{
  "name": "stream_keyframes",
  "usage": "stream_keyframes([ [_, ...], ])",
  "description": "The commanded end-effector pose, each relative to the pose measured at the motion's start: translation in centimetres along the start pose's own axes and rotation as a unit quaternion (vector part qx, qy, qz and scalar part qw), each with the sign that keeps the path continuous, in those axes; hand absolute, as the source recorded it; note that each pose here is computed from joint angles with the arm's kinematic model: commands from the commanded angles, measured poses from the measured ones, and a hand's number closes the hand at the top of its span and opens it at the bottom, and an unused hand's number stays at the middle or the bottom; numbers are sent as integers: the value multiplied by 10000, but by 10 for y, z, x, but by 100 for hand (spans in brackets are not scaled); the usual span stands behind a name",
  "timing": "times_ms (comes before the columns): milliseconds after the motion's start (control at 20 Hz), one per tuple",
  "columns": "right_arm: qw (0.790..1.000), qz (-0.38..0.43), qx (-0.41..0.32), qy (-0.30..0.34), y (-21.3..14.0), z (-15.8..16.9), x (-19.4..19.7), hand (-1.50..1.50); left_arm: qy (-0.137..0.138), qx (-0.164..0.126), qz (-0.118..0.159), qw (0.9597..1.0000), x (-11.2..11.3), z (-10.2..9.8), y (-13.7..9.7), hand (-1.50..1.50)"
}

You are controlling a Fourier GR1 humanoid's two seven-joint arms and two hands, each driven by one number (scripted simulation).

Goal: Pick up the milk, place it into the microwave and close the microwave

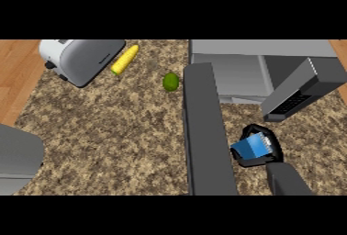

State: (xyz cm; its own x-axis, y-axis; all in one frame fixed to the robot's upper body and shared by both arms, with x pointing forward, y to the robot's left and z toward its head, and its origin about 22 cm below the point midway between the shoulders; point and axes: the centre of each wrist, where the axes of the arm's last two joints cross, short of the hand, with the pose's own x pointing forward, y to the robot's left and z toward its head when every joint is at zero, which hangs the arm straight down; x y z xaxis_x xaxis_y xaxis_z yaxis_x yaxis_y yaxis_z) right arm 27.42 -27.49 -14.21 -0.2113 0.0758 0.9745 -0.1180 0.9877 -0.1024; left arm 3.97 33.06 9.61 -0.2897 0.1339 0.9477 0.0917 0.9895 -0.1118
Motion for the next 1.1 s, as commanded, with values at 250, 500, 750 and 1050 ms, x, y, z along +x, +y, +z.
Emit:
stream_keyframes([
  [250, 9972, 342, -259, -614, 7, -60, 24, 150, -275, -142, 156, 9994, 11, -8, 1, -150],
  [500, 9964, 516, -305, -597, -1, -95, 46, 150, -231, -176, 122, 9995, 26, -7, -3, -150],
  [750, 9952, 771, -431, -412, -26, -121, 69, 150, -326, -292, 189, 9989, 14, -16, 5, -150],
  [1050, 9941, 976, -352, -327, -23, -153, 96, 150, -367, -423, 196, 9982, 6, -33, 7, -150],
])
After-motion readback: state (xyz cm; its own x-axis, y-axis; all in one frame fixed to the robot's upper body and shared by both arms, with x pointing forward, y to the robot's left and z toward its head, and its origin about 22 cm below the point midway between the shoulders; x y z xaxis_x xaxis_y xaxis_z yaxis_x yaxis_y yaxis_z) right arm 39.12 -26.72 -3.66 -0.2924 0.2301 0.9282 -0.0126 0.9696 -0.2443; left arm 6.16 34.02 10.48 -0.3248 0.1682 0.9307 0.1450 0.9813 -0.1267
